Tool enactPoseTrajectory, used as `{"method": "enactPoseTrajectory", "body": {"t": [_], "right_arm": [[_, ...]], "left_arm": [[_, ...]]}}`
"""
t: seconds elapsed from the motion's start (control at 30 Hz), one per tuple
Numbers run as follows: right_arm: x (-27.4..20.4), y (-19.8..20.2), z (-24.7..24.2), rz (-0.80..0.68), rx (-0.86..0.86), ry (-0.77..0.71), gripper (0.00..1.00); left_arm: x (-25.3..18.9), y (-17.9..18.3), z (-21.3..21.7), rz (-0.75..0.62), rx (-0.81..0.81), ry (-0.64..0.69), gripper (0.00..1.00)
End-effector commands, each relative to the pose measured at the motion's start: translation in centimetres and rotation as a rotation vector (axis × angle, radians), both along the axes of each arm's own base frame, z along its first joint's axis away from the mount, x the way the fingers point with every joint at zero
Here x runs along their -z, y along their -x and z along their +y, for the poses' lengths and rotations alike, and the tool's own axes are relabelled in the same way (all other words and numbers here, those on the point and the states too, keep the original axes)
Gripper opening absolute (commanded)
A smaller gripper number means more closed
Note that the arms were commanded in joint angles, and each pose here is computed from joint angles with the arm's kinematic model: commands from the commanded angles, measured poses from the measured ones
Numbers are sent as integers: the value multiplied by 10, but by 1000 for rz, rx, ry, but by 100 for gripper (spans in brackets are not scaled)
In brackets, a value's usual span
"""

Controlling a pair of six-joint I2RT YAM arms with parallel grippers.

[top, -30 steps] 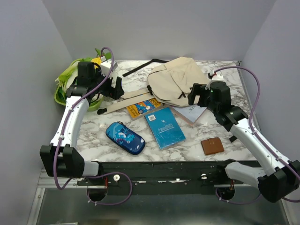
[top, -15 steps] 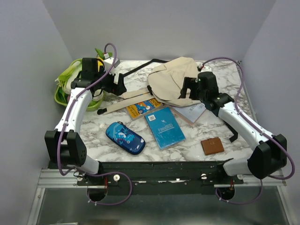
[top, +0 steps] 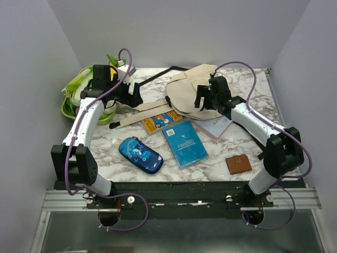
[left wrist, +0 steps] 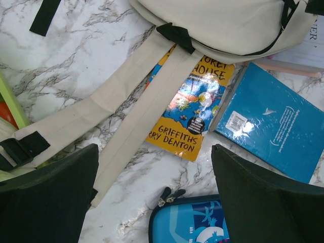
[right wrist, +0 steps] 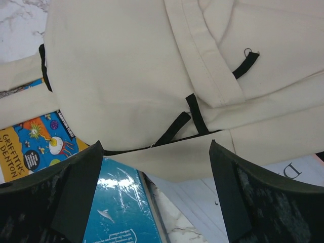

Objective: Pack the student bag
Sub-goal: Adjust the student bag at the center of the board.

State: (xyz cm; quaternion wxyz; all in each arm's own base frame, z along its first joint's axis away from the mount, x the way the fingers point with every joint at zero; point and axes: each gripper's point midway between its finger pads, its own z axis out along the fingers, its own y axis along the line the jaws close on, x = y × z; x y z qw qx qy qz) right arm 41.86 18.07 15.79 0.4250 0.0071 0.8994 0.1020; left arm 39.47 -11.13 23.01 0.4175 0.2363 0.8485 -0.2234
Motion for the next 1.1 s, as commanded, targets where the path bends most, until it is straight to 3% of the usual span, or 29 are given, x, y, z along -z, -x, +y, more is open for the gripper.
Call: {"method": "enactPoseTrajectory", "body": {"t": [0.0, 0.23, 0.63, 1.07], "right_arm": [[-3, -1, 31, -40, -106, -14, 94], [14, 13, 79, -78, -315, 166, 94], [46, -14, 89, -58, -337, 353, 94], [78, -20, 103, 8, -366, 427, 89]], "left_arm": [[3, 4, -6, 11, 40, 14, 99], [8, 0, -6, 34, 44, 12, 99], [11, -3, -5, 73, 51, 23, 99], [14, 0, 3, 101, 61, 16, 99]]}}
